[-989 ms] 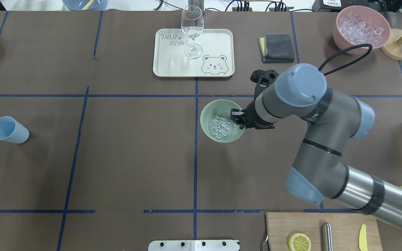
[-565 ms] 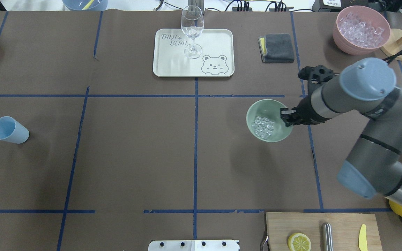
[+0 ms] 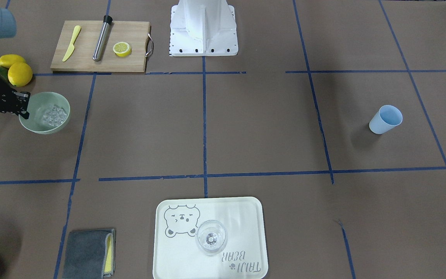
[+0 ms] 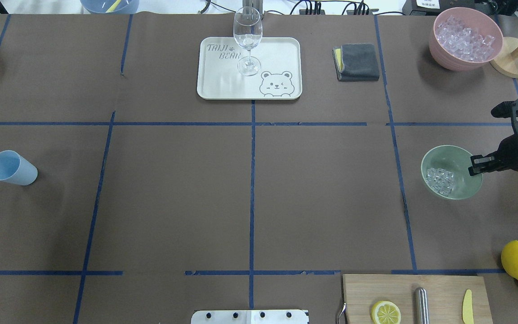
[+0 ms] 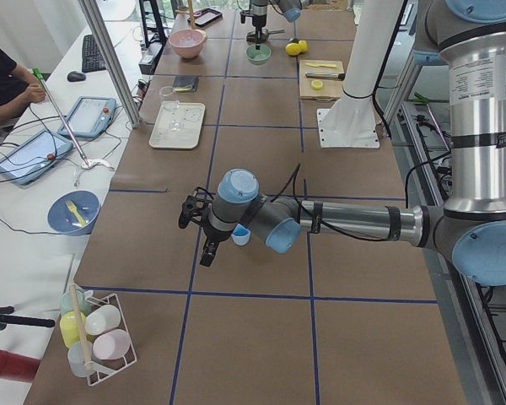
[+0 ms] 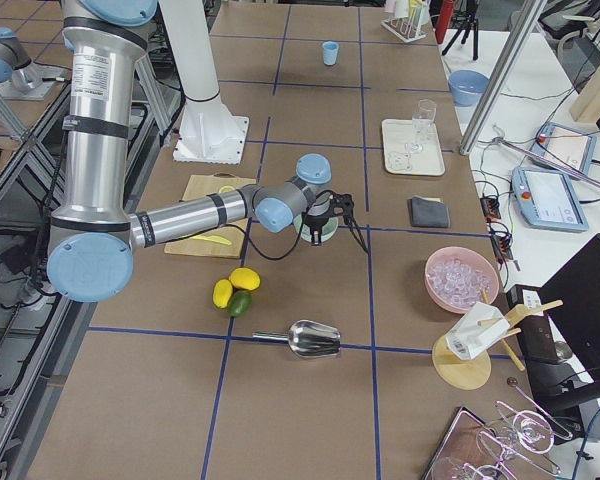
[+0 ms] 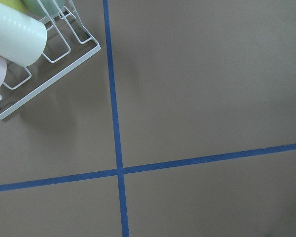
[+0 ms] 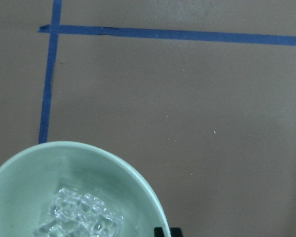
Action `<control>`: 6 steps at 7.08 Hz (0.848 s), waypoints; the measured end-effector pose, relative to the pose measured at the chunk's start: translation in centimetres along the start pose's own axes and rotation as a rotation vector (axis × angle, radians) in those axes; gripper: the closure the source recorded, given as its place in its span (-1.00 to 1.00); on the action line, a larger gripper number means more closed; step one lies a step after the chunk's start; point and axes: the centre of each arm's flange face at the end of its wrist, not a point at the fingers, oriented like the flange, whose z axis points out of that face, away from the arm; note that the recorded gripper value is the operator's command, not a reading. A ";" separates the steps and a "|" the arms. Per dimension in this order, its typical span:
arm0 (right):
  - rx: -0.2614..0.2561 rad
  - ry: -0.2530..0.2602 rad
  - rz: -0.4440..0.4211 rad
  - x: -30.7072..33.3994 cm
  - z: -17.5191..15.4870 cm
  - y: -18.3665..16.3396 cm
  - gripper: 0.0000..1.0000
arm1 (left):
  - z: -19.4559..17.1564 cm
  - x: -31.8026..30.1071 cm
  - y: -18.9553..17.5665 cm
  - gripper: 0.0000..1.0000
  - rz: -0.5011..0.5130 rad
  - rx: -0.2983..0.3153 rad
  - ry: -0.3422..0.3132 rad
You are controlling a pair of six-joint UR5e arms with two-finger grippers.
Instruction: Pour ice into bowl
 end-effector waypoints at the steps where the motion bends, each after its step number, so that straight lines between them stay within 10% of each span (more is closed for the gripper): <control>1: -0.022 -0.006 0.007 0.5 0.6 0.1 1.00 | -0.1 0.1 0.0 -1.00 0.001 0.002 0.001; 6: -0.054 -0.021 0.019 0.0 2.6 -1.8 1.00 | -0.4 0.4 -0.1 -1.00 0.007 0.008 0.003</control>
